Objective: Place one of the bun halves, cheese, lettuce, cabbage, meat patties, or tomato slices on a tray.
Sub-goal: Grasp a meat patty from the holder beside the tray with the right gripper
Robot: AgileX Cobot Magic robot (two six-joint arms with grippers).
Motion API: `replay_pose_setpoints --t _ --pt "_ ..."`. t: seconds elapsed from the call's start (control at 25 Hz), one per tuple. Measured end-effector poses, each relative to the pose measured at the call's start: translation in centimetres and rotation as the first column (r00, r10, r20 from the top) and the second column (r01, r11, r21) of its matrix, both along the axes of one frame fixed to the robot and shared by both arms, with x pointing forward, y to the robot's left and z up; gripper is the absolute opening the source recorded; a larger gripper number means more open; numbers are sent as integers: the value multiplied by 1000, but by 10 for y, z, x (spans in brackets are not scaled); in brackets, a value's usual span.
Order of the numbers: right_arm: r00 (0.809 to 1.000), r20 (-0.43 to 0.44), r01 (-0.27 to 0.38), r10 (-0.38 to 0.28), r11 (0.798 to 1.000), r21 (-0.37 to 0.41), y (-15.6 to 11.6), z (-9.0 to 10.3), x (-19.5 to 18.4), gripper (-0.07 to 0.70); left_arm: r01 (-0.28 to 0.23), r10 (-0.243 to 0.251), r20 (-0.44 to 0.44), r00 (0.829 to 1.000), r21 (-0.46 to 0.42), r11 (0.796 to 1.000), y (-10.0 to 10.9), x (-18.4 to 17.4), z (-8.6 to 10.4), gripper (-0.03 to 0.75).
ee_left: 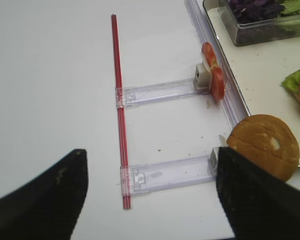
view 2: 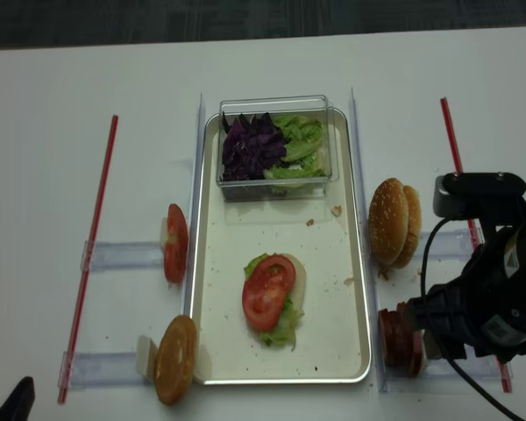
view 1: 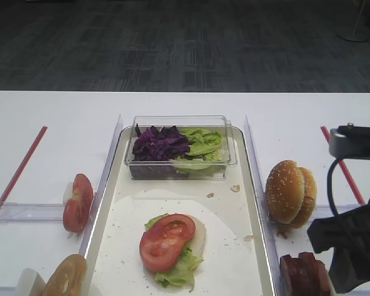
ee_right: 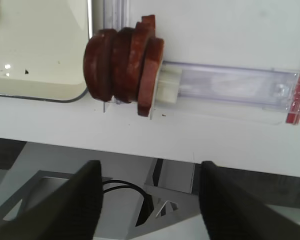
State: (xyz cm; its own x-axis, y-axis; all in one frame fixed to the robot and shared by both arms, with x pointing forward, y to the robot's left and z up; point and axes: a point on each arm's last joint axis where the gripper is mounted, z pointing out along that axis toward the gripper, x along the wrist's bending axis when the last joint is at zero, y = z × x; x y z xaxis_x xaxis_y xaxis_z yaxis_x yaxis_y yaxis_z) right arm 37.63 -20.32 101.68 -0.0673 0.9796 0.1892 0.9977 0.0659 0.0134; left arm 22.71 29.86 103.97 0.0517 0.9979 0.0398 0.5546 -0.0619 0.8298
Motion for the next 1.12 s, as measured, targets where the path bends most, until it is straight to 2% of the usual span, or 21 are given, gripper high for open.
replay_pose_setpoints --t 0.16,0.32,0.56,1.12 --pt "999 -39 -26 25 999 -22 14 -9 -2 456 0 0 0 1000 0 1000 0 0 0 493" --pt "997 -43 -60 59 998 -28 32 -19 -3 456 0 0 0 1000 0 1000 0 0 0 493" --pt "996 -52 -72 70 997 -36 50 -30 -3 456 0 0 0 1000 0 1000 0 0 0 493" --pt "995 22 -93 94 995 -37 61 -18 14 454 0 0 1 1000 0 1000 0 0 0 492"
